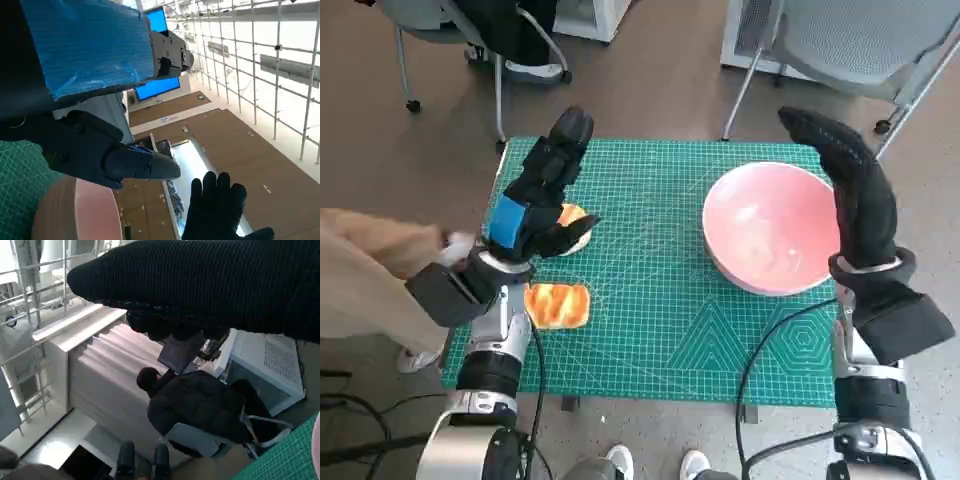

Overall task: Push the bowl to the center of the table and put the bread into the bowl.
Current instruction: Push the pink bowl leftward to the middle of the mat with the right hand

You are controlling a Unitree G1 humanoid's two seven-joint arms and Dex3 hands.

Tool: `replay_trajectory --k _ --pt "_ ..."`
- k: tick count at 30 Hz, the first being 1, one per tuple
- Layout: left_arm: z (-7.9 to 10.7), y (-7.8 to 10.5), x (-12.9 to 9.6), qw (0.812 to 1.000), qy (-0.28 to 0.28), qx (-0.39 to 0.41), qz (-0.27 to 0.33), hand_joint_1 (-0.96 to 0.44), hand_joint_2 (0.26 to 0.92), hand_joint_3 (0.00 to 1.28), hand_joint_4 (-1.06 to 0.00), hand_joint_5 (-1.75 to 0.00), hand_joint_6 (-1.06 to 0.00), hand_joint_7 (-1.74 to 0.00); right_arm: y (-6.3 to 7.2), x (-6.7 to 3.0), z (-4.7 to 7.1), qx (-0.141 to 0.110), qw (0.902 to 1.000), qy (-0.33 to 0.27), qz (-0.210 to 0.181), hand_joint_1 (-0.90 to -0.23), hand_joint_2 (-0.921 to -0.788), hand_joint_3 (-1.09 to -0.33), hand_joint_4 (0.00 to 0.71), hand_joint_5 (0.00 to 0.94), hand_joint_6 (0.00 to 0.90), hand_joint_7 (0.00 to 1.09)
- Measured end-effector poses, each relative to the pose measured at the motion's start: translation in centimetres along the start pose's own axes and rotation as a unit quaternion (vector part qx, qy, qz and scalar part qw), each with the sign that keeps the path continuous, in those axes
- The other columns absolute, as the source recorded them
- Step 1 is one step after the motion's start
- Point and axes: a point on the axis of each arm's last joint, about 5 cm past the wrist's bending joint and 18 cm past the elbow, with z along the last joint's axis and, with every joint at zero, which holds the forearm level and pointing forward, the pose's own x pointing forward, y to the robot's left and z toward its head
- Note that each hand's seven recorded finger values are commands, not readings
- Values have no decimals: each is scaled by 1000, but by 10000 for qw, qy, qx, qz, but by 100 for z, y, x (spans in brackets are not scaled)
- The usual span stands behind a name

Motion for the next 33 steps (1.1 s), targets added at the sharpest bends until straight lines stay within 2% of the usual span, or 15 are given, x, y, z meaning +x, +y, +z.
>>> replay_trajectory --k 33 --pt "-15 3 -4 9997 88 -141 -158 -618 921 218 -1 0 -132 -1 1 5 18 -36 10000 18 -43 -732 -921 -795 159 2 -1 436"
